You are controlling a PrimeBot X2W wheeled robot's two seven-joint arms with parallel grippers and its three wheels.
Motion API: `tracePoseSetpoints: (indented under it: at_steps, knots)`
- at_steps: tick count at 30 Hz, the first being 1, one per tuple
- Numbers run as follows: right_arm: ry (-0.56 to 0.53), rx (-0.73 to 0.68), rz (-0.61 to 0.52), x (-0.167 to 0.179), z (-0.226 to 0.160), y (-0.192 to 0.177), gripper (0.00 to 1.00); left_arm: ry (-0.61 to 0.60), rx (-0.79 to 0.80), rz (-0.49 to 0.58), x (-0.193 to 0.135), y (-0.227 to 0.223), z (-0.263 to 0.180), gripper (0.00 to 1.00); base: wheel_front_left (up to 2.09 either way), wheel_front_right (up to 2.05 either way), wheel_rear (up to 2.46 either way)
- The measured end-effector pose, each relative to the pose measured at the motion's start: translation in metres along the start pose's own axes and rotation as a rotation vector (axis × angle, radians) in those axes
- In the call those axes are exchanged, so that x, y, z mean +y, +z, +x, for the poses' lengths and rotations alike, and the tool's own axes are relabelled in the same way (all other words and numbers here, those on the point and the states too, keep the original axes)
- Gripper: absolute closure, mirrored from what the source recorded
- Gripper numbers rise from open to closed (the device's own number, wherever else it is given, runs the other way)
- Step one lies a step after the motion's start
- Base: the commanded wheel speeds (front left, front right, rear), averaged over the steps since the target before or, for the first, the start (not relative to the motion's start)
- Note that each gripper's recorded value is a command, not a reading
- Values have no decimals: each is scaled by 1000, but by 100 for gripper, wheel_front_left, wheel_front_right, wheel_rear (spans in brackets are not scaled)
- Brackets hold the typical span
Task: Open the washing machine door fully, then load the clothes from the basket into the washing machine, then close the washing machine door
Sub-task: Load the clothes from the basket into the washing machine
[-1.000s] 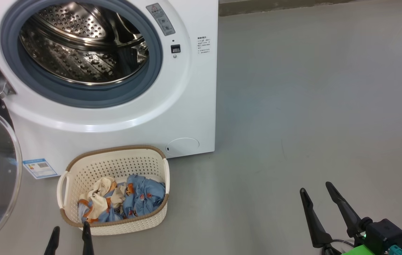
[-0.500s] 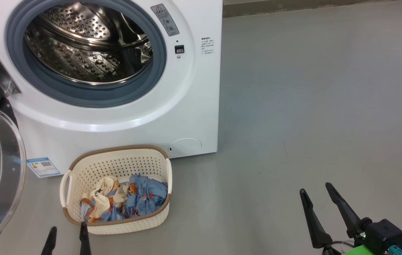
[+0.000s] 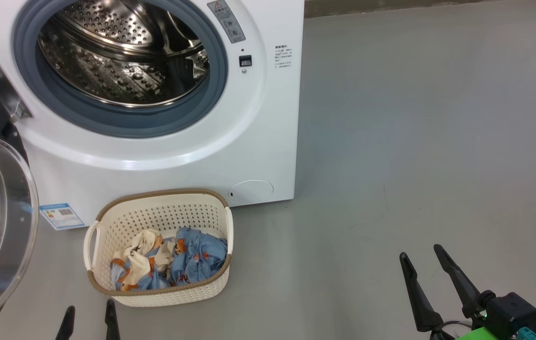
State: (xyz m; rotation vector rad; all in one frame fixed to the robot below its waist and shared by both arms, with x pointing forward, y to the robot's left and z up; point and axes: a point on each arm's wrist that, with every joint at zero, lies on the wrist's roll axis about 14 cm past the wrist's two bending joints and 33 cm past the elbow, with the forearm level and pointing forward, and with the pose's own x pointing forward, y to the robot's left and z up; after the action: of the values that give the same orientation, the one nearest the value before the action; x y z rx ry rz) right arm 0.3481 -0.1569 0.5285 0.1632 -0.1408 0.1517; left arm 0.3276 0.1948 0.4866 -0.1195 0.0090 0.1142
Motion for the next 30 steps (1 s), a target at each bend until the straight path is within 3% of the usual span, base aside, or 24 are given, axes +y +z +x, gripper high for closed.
tracePoseSetpoints:
  at_steps: [11,30]
  knots:
    - [7,23,3,1,3,-8,0,33,33,5,9,-11,0,0,57,-57,0]
    - [26,60,12,5,12,-21,0,104,25,-1,25,-11,8,0,163,-163,0]
